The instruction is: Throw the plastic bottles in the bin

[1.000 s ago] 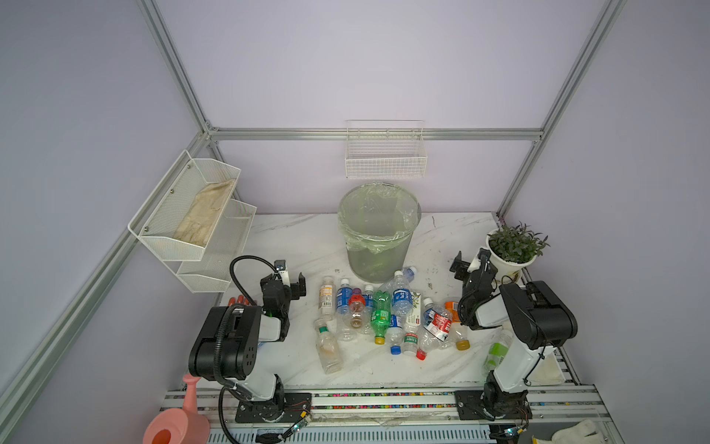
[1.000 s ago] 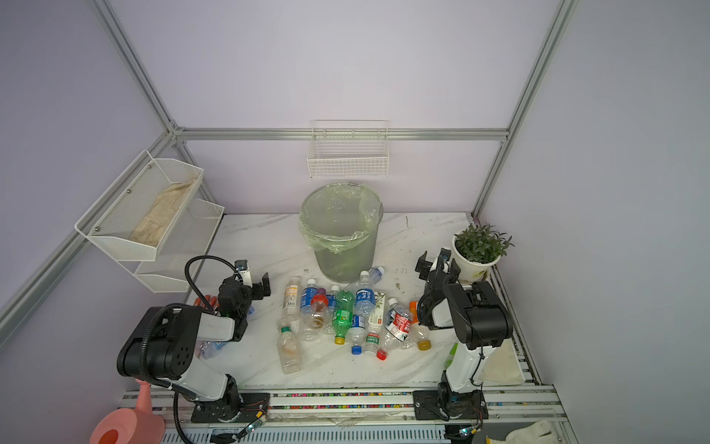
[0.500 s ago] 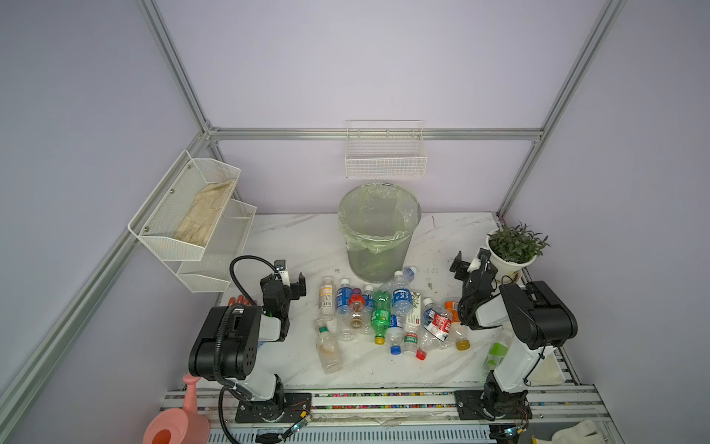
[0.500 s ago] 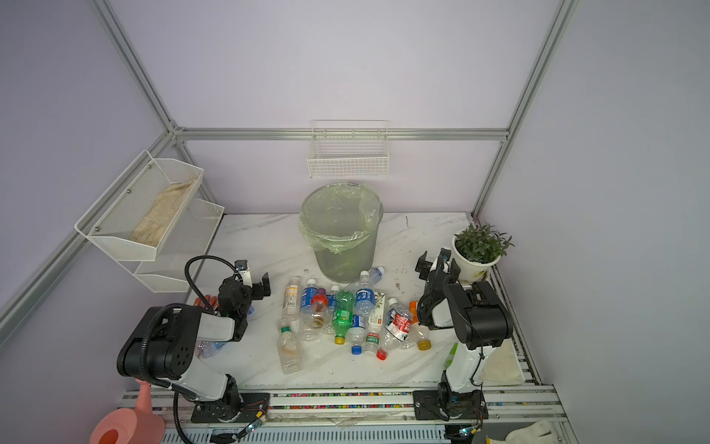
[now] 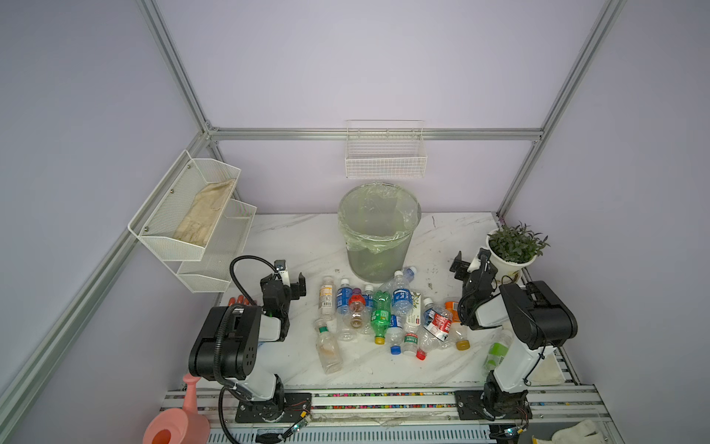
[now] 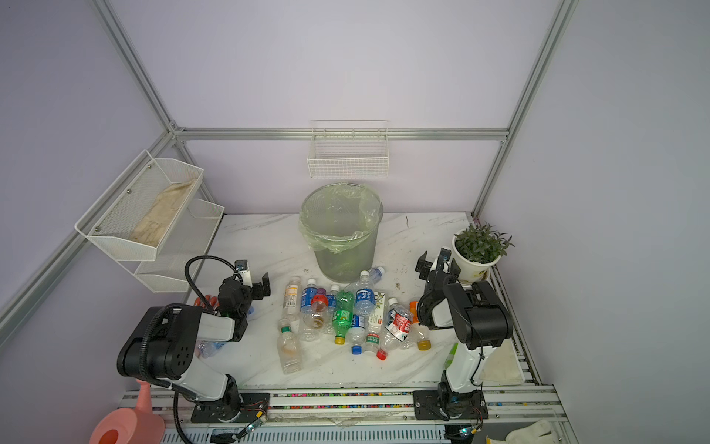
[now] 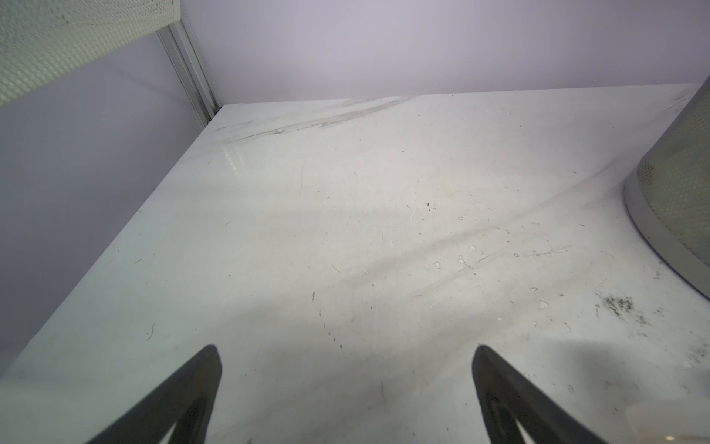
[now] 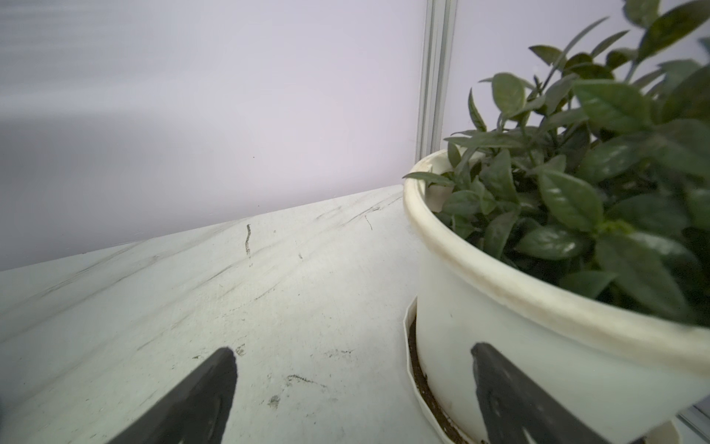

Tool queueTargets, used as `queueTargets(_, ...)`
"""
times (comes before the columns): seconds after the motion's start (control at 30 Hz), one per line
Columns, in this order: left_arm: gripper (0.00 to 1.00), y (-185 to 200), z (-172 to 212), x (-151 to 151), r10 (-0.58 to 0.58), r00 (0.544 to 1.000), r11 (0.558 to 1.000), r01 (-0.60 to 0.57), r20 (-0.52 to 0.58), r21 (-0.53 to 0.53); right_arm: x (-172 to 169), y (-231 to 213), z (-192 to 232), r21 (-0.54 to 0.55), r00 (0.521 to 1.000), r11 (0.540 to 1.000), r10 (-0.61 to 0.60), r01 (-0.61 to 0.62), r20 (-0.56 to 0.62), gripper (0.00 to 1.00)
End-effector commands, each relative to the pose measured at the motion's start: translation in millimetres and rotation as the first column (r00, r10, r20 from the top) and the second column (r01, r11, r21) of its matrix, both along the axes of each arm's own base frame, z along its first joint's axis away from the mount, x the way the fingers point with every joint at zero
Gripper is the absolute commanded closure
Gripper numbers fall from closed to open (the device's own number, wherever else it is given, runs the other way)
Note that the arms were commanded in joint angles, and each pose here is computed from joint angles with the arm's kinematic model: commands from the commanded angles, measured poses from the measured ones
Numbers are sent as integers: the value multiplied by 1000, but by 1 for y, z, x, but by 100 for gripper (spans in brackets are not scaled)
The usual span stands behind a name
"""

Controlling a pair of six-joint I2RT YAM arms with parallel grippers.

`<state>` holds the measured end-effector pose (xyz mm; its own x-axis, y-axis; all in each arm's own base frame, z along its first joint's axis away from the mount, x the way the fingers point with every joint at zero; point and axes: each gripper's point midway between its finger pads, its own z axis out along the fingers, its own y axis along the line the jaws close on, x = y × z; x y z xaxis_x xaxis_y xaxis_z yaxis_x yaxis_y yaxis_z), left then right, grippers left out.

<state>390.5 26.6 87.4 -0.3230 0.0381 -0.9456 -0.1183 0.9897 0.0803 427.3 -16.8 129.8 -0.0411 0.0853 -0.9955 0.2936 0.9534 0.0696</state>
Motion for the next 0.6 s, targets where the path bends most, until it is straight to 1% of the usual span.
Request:
queueTargets(0.0, 0, 1, 26, 13, -1, 997, 1000, 2, 81, -7, 1, 3, 9, -3, 999, 1000, 9, -9, 34, 2)
queueTargets(0.33, 0, 1, 25, 13, 0, 997, 1000, 1, 76, -10, 2, 3, 9, -4, 999, 1000, 10, -10, 30, 3)
queueTargets(0.43, 0, 4, 24, 14, 20, 998, 1000, -18, 57, -25, 1, 3, 8, -4, 999, 1000, 12, -12, 30, 3)
queueTargets(0.57, 0, 3, 25, 14, 13, 997, 1000, -12, 71, -13, 2, 3, 9, -4, 999, 1000, 11, -11, 31, 3)
